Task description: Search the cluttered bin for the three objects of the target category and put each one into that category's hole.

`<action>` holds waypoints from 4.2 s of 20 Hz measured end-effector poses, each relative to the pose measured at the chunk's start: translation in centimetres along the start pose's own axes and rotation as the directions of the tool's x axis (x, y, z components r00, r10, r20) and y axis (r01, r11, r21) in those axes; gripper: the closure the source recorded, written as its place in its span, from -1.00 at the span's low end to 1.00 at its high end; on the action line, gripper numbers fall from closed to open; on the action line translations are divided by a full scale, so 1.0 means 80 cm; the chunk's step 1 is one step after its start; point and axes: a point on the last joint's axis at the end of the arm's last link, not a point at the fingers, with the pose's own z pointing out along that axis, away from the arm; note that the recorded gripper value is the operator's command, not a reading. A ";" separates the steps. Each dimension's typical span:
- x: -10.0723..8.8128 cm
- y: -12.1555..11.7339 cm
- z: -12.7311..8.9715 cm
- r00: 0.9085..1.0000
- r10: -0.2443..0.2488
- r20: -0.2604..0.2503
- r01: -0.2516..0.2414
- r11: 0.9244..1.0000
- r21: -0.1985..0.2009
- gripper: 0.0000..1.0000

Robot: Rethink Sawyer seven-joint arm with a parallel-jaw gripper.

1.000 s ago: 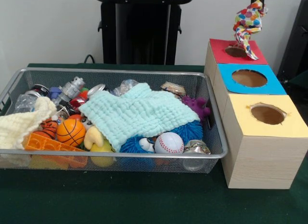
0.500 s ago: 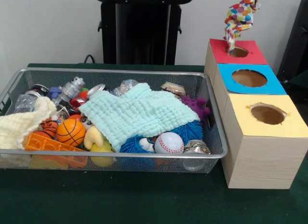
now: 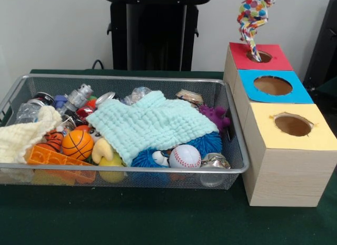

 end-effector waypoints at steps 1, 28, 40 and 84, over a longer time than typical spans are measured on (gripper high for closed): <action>0.000 0.000 0.000 1.000 0.002 0.000 -0.002 1.000 0.000 1.00; -0.022 0.026 0.034 0.999 -0.012 0.039 0.014 0.999 -0.044 1.00; -0.049 0.032 0.035 0.993 -0.012 0.121 0.022 0.996 -0.083 1.00; -0.057 -0.028 0.097 0.949 -0.080 0.304 0.084 0.996 -0.001 1.00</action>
